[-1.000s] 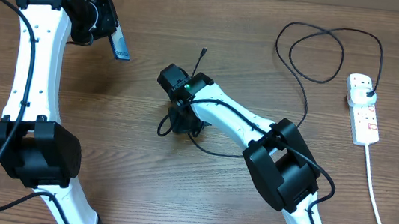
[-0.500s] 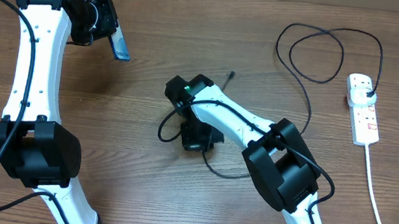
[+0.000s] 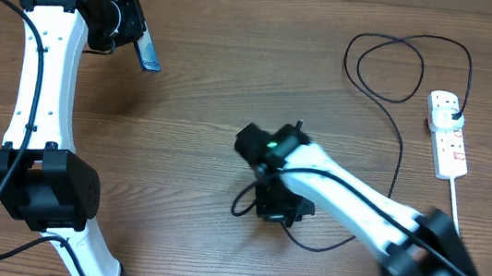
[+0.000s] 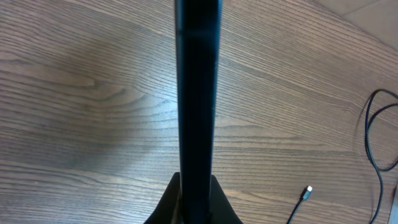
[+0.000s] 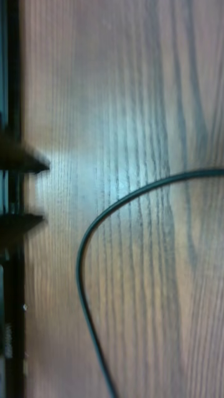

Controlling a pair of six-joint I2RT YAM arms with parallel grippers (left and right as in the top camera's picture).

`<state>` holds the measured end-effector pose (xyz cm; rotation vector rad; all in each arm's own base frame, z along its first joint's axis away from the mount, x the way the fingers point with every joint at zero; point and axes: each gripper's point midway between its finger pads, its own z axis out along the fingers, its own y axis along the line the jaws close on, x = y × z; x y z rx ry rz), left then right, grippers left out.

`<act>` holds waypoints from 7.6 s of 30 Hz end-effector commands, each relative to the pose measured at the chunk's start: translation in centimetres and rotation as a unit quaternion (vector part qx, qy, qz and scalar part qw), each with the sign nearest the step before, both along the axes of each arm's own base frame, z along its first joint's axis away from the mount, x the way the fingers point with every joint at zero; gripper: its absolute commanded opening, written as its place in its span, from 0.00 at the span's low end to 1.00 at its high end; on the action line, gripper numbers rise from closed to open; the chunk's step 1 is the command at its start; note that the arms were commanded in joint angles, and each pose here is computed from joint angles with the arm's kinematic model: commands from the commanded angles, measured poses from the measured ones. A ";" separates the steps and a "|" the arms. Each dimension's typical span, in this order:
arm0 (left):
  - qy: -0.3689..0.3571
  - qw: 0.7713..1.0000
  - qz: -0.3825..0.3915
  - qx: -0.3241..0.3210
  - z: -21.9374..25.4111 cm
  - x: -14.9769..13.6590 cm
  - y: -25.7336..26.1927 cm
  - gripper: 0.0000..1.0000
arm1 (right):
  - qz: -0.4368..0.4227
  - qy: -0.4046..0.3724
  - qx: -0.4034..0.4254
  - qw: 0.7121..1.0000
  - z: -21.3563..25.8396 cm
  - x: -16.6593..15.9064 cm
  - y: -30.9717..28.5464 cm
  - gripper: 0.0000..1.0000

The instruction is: Plug charger to phone and switch on socket

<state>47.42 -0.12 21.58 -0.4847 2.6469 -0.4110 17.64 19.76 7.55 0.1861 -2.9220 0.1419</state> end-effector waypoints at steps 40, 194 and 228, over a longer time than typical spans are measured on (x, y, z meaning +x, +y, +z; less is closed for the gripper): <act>-0.014 0.999 -0.036 -0.028 1.1 -0.2 -1.3 0.04 | -0.218 -0.055 0.014 0.974 -6.0 20.4 -2.3 0.68; -0.250 0.773 -0.436 -0.387 14.8 -5.0 -16.8 0.04 | 0.079 -0.319 0.328 0.886 21.0 16.3 11.3 0.04; -0.263 0.757 -0.455 -0.389 15.1 -5.6 -17.4 0.04 | 0.075 -0.330 0.317 0.886 21.0 16.8 10.9 0.04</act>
